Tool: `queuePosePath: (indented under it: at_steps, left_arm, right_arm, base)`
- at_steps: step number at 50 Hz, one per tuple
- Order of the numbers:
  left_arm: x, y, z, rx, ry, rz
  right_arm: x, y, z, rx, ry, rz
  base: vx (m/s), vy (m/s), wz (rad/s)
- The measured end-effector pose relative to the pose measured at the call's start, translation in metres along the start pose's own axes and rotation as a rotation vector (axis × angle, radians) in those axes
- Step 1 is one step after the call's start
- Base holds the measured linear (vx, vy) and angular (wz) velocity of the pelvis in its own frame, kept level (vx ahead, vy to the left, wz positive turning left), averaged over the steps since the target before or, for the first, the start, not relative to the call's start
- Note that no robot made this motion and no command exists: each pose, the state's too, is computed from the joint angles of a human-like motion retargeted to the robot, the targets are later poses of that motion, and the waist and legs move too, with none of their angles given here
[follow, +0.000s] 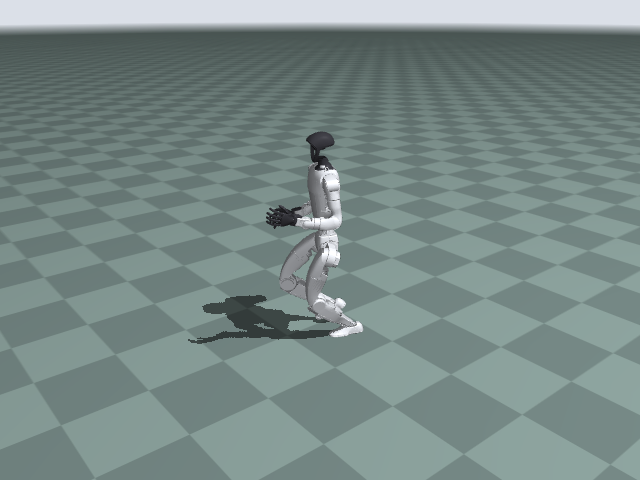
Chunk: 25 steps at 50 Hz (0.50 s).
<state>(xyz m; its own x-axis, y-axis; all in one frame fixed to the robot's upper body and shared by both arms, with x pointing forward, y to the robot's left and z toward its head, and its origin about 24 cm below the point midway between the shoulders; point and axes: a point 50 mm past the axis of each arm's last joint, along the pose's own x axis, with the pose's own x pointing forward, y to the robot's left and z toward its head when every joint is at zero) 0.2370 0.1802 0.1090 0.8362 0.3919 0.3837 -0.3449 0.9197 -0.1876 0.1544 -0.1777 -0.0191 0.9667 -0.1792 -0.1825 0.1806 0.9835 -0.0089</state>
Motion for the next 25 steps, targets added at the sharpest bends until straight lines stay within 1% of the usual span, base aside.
queuePosePath:
  at_steps: [3,6,9,12,15,18,20,22,25]
  left_arm:
    - [0.014,-0.023,0.044,-0.188,-0.184,-0.083]
    - [0.007,-0.032,0.063,-0.311,-0.237,-0.161]
    - [-0.008,-0.034,0.051,-0.329,-0.15,-0.214]
    - [-0.029,-0.022,0.01,-0.231,0.074,-0.195]
    - [-0.069,0.015,-0.055,0.002,0.413,-0.088]
    - [-0.128,0.079,-0.098,0.266,0.725,0.076]
    - [-0.166,0.123,-0.097,0.382,0.855,0.181]
    - [-0.193,0.162,-0.075,0.44,0.907,0.286]
    - [-0.211,0.201,-0.037,0.473,0.901,0.425]
  right_arm:
    - [-0.025,-0.021,0.002,0.023,0.021,-0.026]
    - [-0.042,-0.032,0.01,0.046,0.018,-0.052]
    - [-0.047,-0.035,0.019,0.074,-0.008,-0.078]
    - [-0.039,-0.032,0.032,0.092,-0.072,-0.107]
    - [-0.015,-0.028,0.053,0.073,-0.207,-0.16]
    - [0.022,-0.026,0.099,0.028,-0.455,-0.259]
    - [0.036,-0.025,0.143,0.035,-0.663,-0.329]
    - [0.037,-0.024,0.183,0.064,-0.859,-0.364]
    - [0.031,-0.02,0.22,0.076,-1.046,-0.364]
  base:
    - [0.95,0.04,0.56]
    - [0.9,0.0,0.58]
    - [0.81,0.01,0.64]
    - [0.79,0.02,0.86]
    - [0.83,0.04,1.07]
    - [0.91,0.12,1.15]
    - [0.99,0.18,1.22]
    - [1.06,0.2,1.27]
    - [1.07,0.16,1.18]
